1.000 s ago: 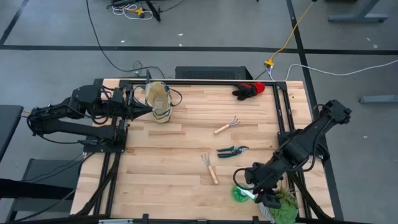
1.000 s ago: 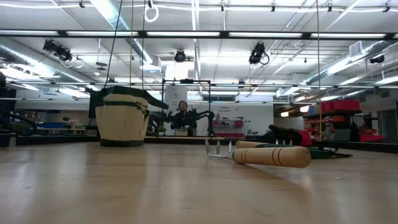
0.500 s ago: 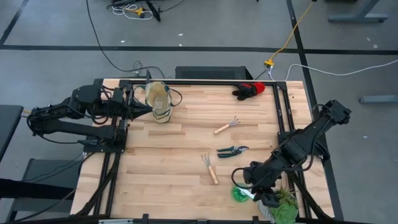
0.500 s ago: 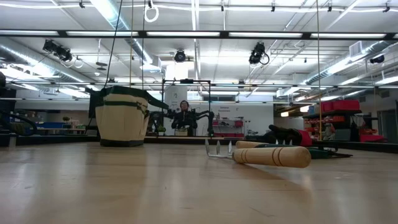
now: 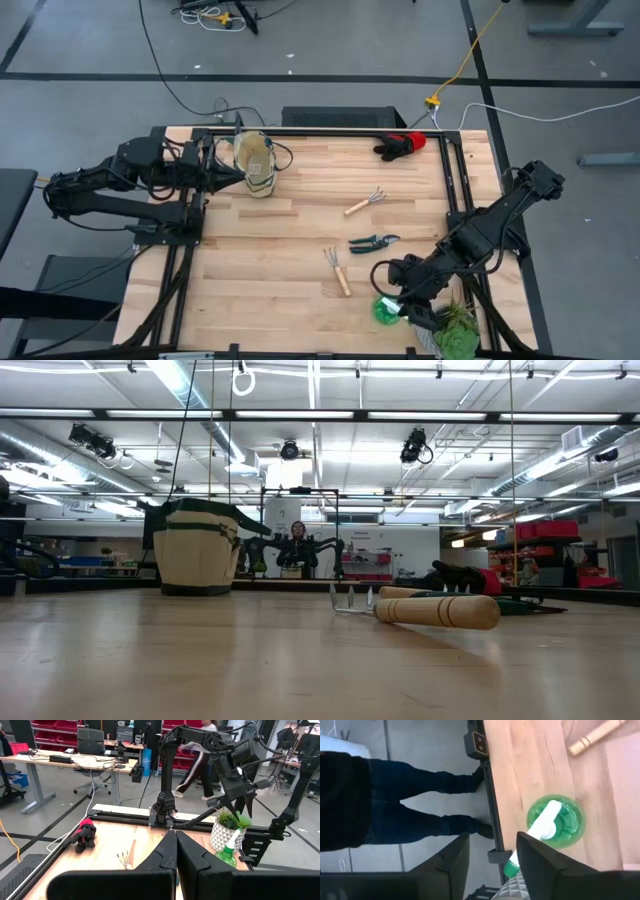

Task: Pick & Place Garden tools in Gardening bag
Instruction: Put the green spray bottle into the gardening bag

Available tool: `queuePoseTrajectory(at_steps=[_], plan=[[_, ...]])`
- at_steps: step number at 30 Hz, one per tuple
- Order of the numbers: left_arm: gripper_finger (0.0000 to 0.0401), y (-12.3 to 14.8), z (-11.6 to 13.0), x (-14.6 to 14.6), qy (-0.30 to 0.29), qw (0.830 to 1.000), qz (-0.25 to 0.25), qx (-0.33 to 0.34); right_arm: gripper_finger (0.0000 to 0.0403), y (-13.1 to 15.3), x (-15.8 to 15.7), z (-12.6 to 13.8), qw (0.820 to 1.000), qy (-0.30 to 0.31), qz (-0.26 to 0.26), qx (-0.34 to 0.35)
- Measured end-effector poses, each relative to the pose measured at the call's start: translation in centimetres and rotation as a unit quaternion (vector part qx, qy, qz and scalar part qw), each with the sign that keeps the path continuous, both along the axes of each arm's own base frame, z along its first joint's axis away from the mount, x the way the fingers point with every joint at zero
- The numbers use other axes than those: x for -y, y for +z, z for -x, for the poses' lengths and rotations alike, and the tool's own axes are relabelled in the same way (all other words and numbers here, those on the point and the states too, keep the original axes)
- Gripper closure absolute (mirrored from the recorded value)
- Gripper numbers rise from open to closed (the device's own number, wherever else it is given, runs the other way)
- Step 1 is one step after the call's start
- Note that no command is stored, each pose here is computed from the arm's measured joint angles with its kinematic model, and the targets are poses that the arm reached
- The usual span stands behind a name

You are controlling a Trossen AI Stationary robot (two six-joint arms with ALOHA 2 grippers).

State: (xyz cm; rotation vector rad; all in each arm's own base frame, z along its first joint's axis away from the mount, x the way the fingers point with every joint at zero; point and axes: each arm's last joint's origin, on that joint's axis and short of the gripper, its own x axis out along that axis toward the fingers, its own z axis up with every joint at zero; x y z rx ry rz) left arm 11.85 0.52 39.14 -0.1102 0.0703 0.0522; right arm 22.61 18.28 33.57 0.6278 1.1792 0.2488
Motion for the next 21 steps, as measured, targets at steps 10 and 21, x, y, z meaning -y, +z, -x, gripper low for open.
queuePoseTrajectory(at_steps=[10,21], plan=[[0.0398,0.0,0.0,0.0,0.000,1.000,0.000,0.000,0.0161,-0.4,0.1,0.2,0.999,-0.018,-0.001,-0.039],[0.0398,0.0,0.0,0.0,0.000,1.000,0.000,-0.001,0.0159,-2.3,-0.4,-0.4,0.995,-0.021,0.039,-0.089]])
